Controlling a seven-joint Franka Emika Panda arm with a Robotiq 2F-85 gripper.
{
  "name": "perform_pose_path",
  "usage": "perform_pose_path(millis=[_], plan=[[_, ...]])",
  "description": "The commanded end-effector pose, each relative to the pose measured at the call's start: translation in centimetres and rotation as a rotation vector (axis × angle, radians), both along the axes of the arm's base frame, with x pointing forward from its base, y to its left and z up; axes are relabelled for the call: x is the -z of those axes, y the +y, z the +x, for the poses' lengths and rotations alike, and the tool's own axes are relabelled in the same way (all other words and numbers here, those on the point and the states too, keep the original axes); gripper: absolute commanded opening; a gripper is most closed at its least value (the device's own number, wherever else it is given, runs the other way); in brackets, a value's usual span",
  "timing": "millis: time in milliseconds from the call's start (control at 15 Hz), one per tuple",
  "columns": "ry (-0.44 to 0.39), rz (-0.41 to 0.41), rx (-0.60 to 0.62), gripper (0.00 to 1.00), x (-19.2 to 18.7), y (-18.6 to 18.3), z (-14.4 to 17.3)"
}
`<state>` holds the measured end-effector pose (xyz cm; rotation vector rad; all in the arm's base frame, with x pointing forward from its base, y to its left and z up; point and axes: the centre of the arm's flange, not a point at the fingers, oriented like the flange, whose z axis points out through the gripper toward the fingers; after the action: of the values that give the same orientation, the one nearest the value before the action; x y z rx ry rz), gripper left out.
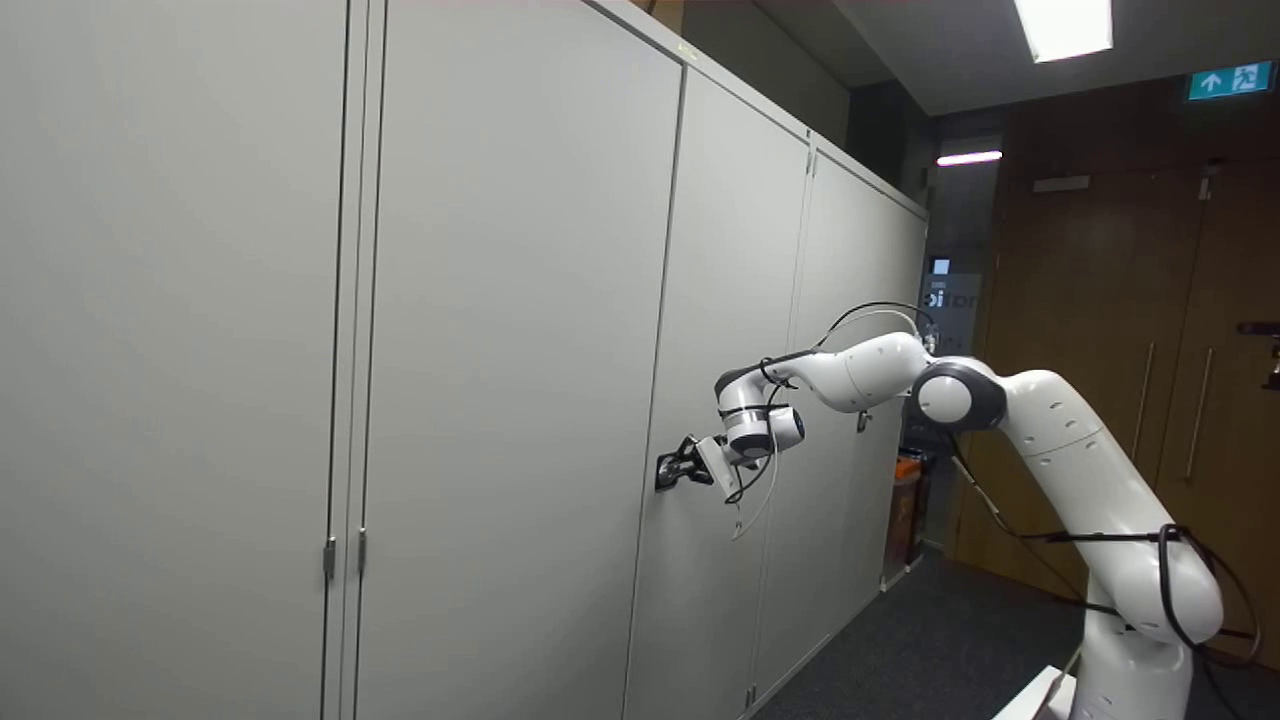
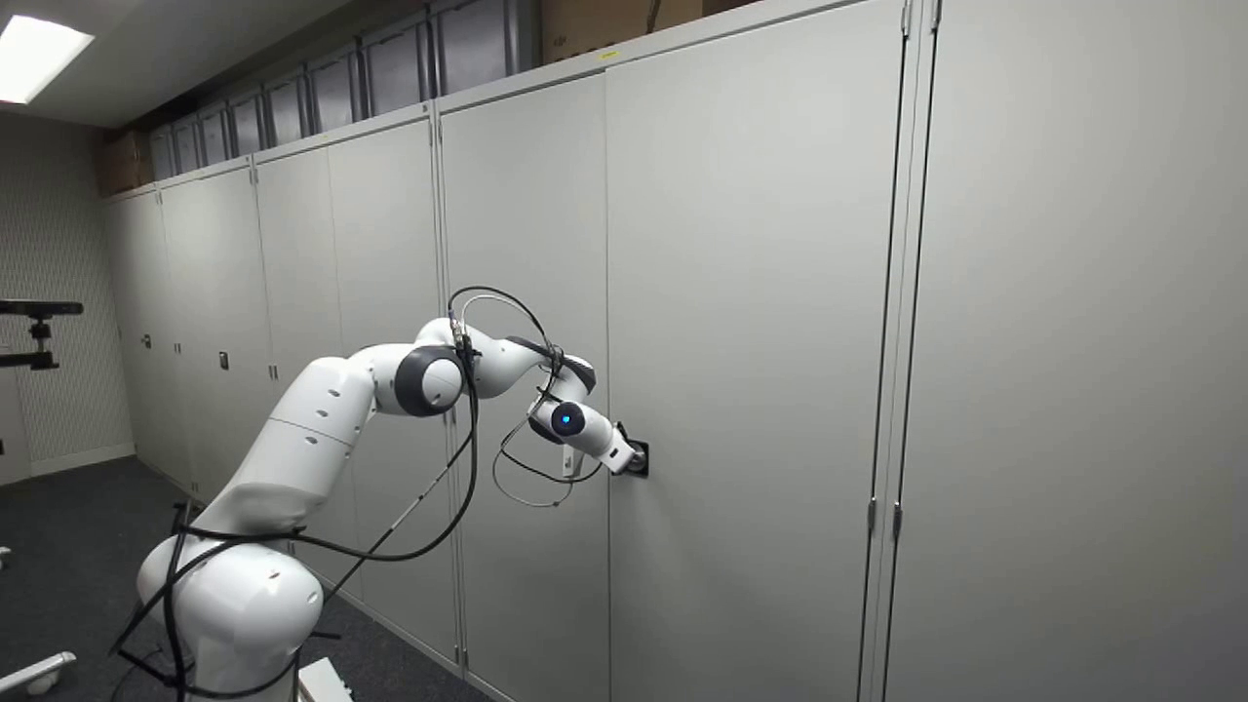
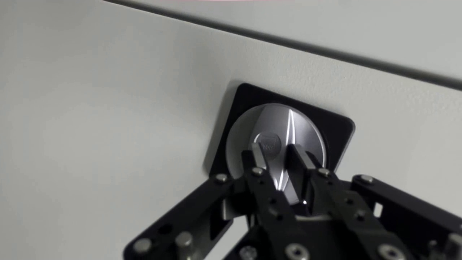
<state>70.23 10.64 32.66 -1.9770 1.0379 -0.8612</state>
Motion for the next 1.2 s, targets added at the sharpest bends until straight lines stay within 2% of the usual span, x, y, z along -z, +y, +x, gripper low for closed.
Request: perform_pose_path(millis=[0, 600, 667, 733, 800, 933, 1133], plan=[[-0.001, 0.013, 0.013, 0.02, 0.0, 0.0, 1.0], [0.015, 0.022, 0.021, 0.02, -0.1, -0.2, 0.1], [0.018, 0.022, 0.020, 0.09, -0.1, -0.3, -0.1], [0.020, 0.023, 0.019, 0.09, -0.1, -0.3, -0.2], [0.025, 0.022, 0.022, 0.33, 0.0, -0.4, -0.4], [0.031, 0.022, 0.023, 0.37, 0.0, -0.4, -0.7], [0.037, 0.023, 0.021, 0.62, 0.4, -0.5, -0.9]])
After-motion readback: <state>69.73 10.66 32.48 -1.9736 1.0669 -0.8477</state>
